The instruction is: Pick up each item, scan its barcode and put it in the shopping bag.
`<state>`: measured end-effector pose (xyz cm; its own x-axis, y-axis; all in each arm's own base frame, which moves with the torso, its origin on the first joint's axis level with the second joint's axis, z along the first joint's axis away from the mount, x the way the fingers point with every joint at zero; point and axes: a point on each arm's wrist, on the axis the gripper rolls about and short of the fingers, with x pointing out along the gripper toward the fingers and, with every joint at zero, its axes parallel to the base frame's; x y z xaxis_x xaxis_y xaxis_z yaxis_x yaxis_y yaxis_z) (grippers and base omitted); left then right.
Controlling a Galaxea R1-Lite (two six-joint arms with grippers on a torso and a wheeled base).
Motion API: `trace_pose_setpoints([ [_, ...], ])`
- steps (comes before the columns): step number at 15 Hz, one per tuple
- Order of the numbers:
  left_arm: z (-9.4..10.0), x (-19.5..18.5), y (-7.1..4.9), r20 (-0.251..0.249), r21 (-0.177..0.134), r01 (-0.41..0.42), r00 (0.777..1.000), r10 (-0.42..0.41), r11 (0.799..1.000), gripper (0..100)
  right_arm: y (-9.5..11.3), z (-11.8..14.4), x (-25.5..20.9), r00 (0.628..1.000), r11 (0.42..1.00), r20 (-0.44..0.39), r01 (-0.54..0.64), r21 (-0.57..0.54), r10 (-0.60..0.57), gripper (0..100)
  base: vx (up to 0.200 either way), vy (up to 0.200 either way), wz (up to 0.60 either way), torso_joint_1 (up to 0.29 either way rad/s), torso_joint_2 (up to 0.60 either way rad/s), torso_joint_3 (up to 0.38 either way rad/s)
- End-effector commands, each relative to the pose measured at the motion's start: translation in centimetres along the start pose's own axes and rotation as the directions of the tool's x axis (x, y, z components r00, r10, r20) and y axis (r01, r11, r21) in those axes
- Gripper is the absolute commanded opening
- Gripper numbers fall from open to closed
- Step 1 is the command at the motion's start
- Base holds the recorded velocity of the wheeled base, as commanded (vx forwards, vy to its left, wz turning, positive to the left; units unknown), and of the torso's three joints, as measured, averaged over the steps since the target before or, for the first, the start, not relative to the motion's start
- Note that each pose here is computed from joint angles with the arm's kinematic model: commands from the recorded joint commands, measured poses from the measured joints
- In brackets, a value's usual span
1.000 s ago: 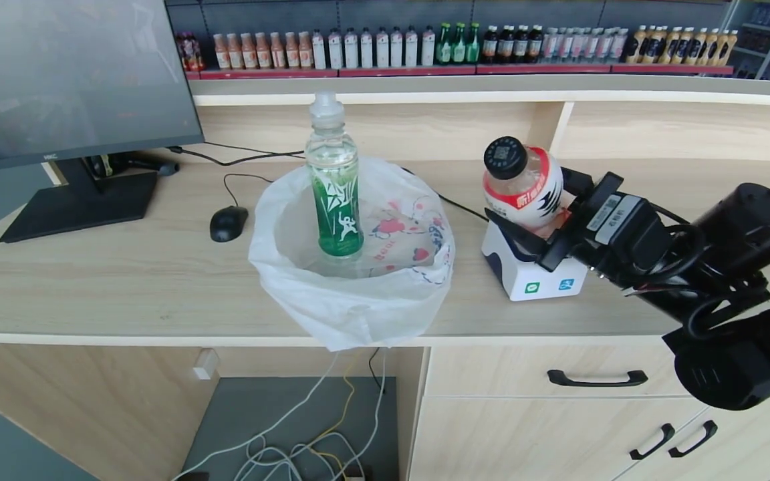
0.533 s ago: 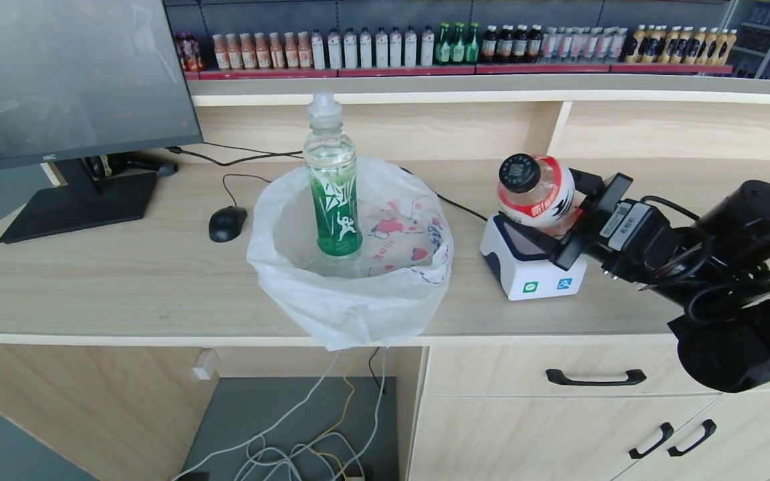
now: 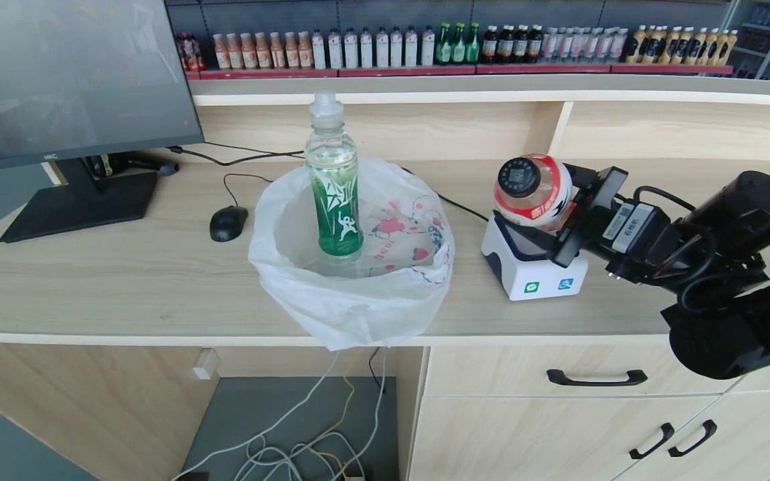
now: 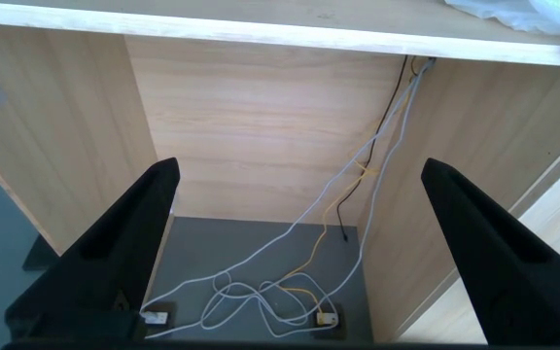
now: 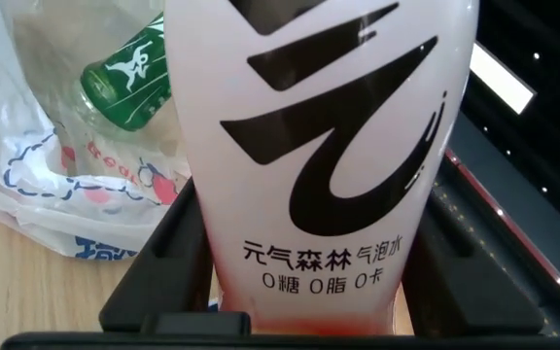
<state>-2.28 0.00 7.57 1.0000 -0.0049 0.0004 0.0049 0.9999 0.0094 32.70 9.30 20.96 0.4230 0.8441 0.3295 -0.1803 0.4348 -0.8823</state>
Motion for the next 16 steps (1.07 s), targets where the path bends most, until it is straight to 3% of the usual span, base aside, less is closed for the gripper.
trace_pose_setpoints([
  [1,0.0,0.0,0.0,0.001,0.000,0.001,1.000,-0.001,1.000,100,-0.2,-0.1,0.2,1.000,1.000,0.007,0.006,-0.011,-0.006,0,0.000,0.000,0.00,0.000,0.00,0.000],
  [16,0.0,0.0,0.0,0.000,0.000,0.000,1.000,0.000,1.000,100,0.9,-0.6,-0.1,0.999,0.998,0.012,-0.039,-0.042,0.039,0,0.000,0.000,0.00,0.000,0.00,0.000],
])
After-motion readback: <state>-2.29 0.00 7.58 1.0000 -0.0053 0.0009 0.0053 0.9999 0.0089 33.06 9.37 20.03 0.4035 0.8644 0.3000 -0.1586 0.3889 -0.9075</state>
